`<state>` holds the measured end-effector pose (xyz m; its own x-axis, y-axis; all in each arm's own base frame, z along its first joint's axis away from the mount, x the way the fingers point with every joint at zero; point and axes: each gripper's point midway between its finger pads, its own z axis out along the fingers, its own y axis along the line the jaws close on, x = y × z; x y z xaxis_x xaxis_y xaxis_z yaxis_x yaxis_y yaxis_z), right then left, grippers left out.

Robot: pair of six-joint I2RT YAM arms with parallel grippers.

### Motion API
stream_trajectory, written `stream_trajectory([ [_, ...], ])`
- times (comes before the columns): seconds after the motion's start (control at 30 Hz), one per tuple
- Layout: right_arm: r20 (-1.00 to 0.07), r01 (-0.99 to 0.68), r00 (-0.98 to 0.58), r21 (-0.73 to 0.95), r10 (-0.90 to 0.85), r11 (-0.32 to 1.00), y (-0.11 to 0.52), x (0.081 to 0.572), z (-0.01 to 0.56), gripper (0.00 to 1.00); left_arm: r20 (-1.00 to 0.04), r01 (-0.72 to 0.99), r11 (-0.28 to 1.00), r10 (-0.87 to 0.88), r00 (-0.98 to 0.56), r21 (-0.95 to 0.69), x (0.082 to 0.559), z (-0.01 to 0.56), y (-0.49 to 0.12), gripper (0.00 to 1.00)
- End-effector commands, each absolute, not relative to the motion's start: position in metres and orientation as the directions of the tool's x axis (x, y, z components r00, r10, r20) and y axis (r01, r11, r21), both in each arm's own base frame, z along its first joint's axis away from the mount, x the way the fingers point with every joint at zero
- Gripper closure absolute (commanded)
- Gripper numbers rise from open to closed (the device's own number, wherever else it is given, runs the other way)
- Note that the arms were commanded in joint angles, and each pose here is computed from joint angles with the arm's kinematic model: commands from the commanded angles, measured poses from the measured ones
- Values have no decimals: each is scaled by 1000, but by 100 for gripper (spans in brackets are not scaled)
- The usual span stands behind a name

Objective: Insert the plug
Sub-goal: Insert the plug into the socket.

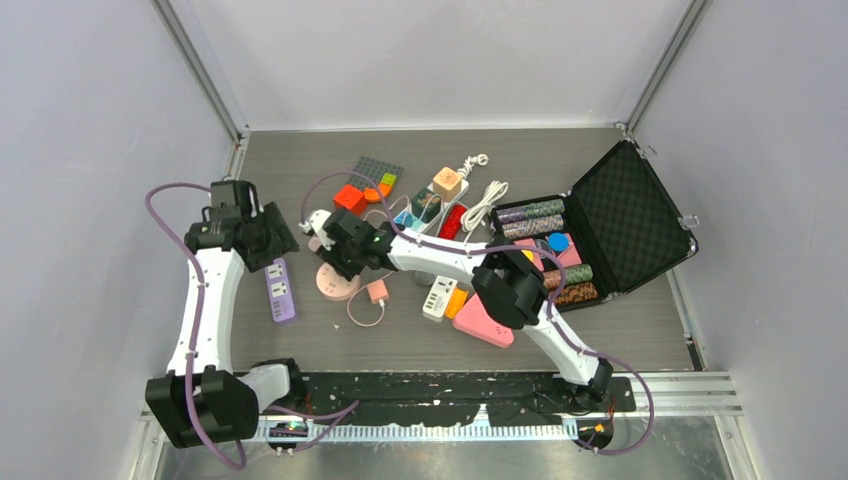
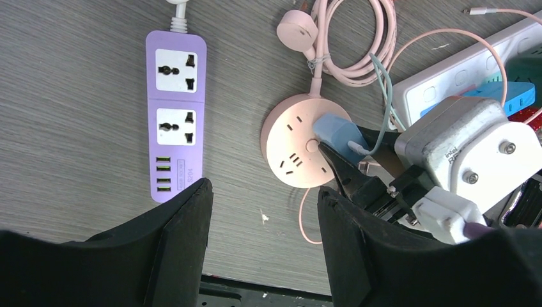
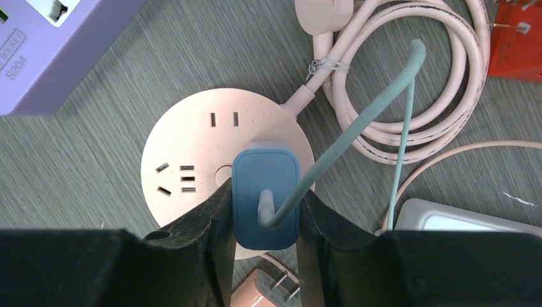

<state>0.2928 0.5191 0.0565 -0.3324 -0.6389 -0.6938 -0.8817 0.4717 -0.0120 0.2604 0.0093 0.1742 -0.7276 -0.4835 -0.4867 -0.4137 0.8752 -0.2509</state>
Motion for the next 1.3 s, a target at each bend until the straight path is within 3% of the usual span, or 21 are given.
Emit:
stream_trajectory([
  [0.0,-573,-860,-392,-49,-719,508,487,285,21,76,-533,-418,868,-496,-686,-270,263,188,14,39],
  [0.07,-626,-859,-378,-37,-682,510,500,290,47,56,-550,-428,863,-503,-667,-269,263,194,16,38],
  [0.13,-674,-861,-367,-15,-642,508,514,295,72,45,-567,-435,861,-504,-651,-265,262,199,19,37],
  [0.27,-741,-867,-367,53,-562,495,534,300,113,33,-583,-437,861,-501,-639,-261,262,203,22,36],
  [0.4,-770,-867,-369,83,-521,492,541,302,133,31,-572,-441,859,-504,-647,-259,262,200,22,36],
  [0.57,-754,-874,-383,109,-534,473,540,296,129,40,-567,-439,860,-504,-651,-261,263,198,22,36],
  [0.8,-716,-867,-406,103,-568,488,533,296,111,36,-555,-438,860,-505,-661,-261,264,193,21,36],
  [1.0,-715,-869,-401,98,-573,486,534,298,107,64,-553,-435,861,-504,-664,-262,265,192,20,36],
  [1.17,-686,-874,-400,86,-608,478,530,297,92,72,-549,-436,861,-504,-666,-262,265,191,21,36],
  [1.27,-655,-884,-384,56,-651,465,522,294,75,83,-549,-435,861,-504,-667,-262,264,191,21,36],
])
